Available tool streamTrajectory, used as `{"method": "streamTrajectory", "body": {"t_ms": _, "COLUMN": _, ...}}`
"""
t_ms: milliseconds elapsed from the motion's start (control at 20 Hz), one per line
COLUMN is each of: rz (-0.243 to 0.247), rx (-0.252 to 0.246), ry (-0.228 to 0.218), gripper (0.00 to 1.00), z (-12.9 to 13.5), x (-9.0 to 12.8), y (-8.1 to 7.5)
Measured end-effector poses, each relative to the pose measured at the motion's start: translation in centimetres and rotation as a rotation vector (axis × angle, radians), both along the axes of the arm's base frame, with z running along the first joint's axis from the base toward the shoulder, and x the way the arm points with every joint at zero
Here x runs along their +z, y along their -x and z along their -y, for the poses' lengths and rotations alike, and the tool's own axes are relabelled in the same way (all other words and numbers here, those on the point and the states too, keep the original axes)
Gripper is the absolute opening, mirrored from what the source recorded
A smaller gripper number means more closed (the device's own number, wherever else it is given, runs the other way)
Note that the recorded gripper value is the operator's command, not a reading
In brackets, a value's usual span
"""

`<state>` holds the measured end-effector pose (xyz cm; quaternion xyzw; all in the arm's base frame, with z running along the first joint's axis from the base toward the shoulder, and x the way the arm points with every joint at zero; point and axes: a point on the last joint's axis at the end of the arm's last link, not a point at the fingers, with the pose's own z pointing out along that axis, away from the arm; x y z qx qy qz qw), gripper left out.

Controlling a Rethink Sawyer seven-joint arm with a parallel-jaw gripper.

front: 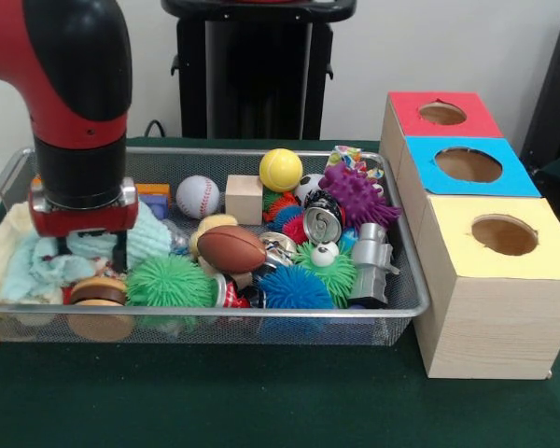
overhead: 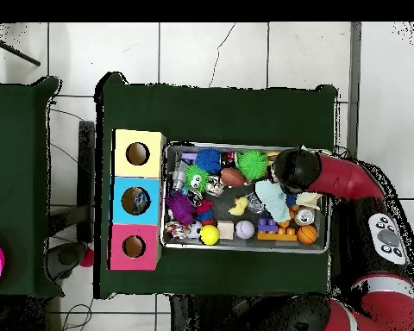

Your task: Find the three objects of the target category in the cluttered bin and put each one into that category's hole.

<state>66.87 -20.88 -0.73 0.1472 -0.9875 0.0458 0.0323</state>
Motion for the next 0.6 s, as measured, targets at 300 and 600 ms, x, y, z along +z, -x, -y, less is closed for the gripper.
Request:
{"method": "streamTrajectory", "body": {"t_ms": 300, "rz": -0.002, "rx": 0.010, "ry": 0.003, "gripper": 1.00, "z": 1.0, "x": 0.3, "y": -1.2}}
{"method": "streamTrajectory", "body": {"t_ms": 600, "rz": -0.029, "rx": -0.009, "ry": -0.053, "gripper": 1.00, "z": -0.1, "x": 0.6, "y": -1.8}}
